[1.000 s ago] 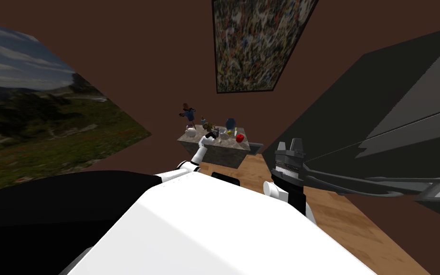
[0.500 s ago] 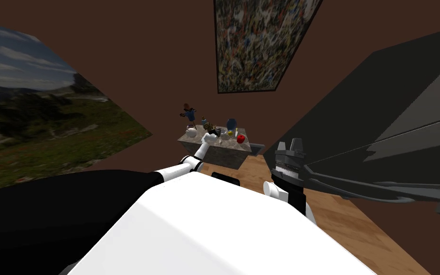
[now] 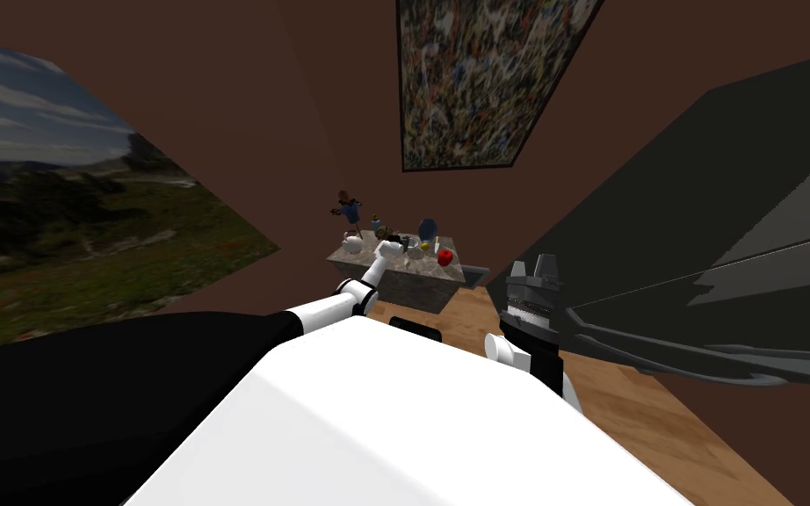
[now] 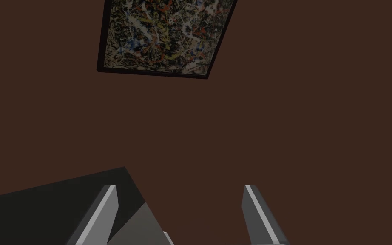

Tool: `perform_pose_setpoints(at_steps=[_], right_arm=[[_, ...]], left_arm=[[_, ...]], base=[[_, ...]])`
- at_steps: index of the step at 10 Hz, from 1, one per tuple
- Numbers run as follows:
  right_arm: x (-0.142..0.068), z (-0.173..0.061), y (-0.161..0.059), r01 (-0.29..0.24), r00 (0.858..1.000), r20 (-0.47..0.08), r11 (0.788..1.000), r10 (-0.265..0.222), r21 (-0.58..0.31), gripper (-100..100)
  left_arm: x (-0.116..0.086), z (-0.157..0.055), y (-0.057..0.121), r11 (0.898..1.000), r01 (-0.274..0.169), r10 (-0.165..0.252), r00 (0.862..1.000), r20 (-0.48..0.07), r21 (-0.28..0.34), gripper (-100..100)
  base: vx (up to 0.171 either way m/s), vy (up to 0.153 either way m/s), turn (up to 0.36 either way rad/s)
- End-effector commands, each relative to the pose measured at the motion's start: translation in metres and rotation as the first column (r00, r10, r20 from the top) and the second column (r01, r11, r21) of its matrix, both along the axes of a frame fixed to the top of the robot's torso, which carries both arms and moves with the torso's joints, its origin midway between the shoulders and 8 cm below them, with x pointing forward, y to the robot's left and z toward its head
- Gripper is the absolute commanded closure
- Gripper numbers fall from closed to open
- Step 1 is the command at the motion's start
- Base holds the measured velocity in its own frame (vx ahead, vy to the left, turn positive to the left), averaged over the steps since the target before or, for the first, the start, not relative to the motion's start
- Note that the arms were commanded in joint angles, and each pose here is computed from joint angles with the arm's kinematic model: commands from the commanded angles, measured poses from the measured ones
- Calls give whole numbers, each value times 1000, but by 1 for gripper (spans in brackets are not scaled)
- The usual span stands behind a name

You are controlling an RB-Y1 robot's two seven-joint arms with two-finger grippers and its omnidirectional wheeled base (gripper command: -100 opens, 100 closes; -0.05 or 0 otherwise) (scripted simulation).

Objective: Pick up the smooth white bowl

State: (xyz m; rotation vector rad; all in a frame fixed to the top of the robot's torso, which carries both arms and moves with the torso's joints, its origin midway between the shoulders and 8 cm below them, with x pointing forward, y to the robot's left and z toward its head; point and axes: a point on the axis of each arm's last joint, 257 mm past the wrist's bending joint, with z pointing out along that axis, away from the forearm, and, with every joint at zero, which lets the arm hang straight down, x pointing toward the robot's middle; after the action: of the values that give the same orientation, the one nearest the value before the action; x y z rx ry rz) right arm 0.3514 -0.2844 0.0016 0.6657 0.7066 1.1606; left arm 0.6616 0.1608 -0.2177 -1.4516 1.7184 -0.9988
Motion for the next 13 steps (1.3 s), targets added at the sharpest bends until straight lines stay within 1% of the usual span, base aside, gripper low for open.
perform_pose_setpoints(at_steps=[1,2,3,4,5,6,7,8,9,10,11,12,13], right_arm=[[0,0,0,0,1000,0,1000,0,0,0],[0,0,0,0,1000,0,1000,0,0,0],[0,0,0,0,1000,0,1000,0,0,0],[0,0,0,0,1000,0,1000,0,0,0],[0,0,0,0,1000,0,1000,0,0,0],[0,0,0,0,1000,0,1000,0,0,0],[0,0,0,0,1000,0,1000,0,0,0],[0,0,0,0,1000,0,1000,0,0,0],[0,0,0,0,1000,0,1000,0,0,0],[0,0,0,0,1000,0,1000,0,0,0],[0,0,0,0,1000,0,1000,0,0,0],[0,0,0,0,1000,0,1000,0,0,0],[0,0,0,0,1000,0,1000,0,0,0]], left_arm=[[4,-1,-7,1000,15,-14,999,-40,11,-100],[3,-9,-6,1000,12,-11,998,-59,14,-100],[5,-8,-12,999,27,-25,995,-93,23,-100],[4,-14,-11,999,25,-22,994,-109,26,-100],[6,-12,-17,999,41,-36,989,-142,35,-100],[4,-19,-16,999,39,-32,987,-158,38,-100],[5,-17,-22,997,55,-45,981,-189,47,-100],[3,-24,-20,997,53,-42,978,-204,48,-100],[4,-20,-26,996,69,-55,972,-227,56,-100],[1,-29,-24,996,66,-50,968,-247,57,-100],[-1,-29,-28,995,81,-60,959,-278,64,-100],[-2,-34,-27,995,80,-58,956,-289,65,-100],[-6,-39,-29,993,93,-64,942,-328,72,-100]], base=[[39,7,39],[41,9,20],[58,13,43],[46,11,18],[60,10,31],[51,12,16],[53,12,37],[50,10,15],[60,10,29],[48,11,18],[59,14,32],[53,11,14],[54,18,22]])
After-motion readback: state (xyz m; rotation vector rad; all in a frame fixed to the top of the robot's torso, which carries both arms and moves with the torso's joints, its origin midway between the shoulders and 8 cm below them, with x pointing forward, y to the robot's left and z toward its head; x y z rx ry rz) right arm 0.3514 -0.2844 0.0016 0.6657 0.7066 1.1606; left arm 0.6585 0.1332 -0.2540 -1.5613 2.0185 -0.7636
